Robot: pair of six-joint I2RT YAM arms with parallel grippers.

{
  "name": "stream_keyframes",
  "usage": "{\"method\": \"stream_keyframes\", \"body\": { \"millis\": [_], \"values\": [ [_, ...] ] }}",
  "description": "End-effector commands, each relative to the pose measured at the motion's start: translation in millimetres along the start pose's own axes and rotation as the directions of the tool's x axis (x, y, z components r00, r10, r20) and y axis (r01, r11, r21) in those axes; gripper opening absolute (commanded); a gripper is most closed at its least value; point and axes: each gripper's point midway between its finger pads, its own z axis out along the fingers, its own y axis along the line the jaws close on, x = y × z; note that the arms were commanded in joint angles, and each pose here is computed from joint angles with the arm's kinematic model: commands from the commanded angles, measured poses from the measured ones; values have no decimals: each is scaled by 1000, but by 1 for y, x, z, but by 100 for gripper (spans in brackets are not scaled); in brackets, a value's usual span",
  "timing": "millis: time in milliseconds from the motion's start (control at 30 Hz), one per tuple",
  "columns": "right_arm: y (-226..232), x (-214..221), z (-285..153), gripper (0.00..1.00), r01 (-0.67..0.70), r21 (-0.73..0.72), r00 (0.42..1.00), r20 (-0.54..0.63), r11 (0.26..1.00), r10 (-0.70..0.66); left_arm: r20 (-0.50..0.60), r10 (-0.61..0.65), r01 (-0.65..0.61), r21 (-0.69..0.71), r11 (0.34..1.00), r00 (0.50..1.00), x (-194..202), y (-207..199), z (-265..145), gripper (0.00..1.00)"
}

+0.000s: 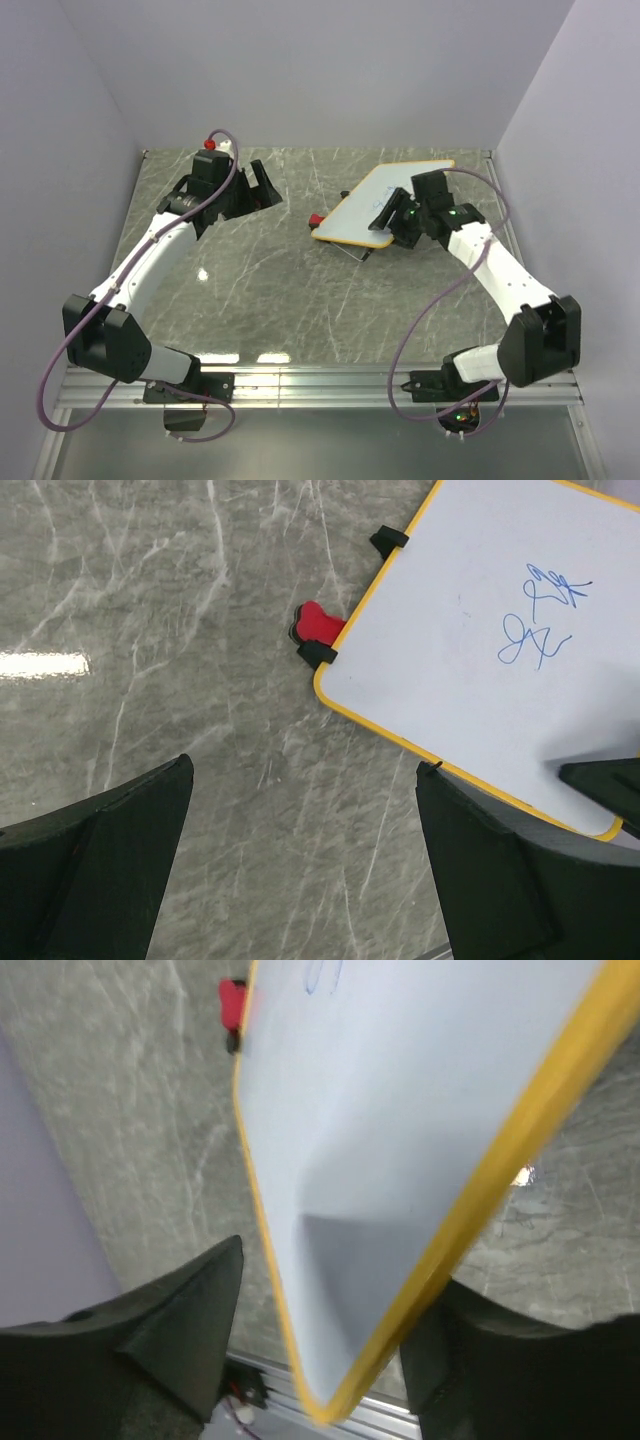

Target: Erase the whiteboard

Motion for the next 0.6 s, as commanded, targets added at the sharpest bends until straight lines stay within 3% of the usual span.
{"method": "stream_keyframes", "body": {
  "millis": [0, 200, 267, 300, 567],
  "values": [
    [15, -4, 10, 61, 62, -14, 998, 7, 998, -62, 19, 40, -40, 32, 999, 999, -7, -8, 0, 99],
    [-18, -8, 11, 27, 163, 155, 986, 5, 974, -166, 18, 50, -51, 14, 999, 999, -2, -1, -1, 99],
    [-32, -15, 4, 13, 210, 226, 975, 27, 951, -221, 15, 56, -56, 9, 998, 998, 1, 1, -1, 99],
    [-38, -16, -4, 0, 224, 261, 971, 23, 939, -238, 14, 54, -54, 9, 998, 998, 3, 2, 0, 99],
    [-86, -44, -43, 0, 333, 530, 913, 25, 780, -407, 4, 44, -44, 26, 999, 999, 3, 1, 14, 99]
  ]
}}
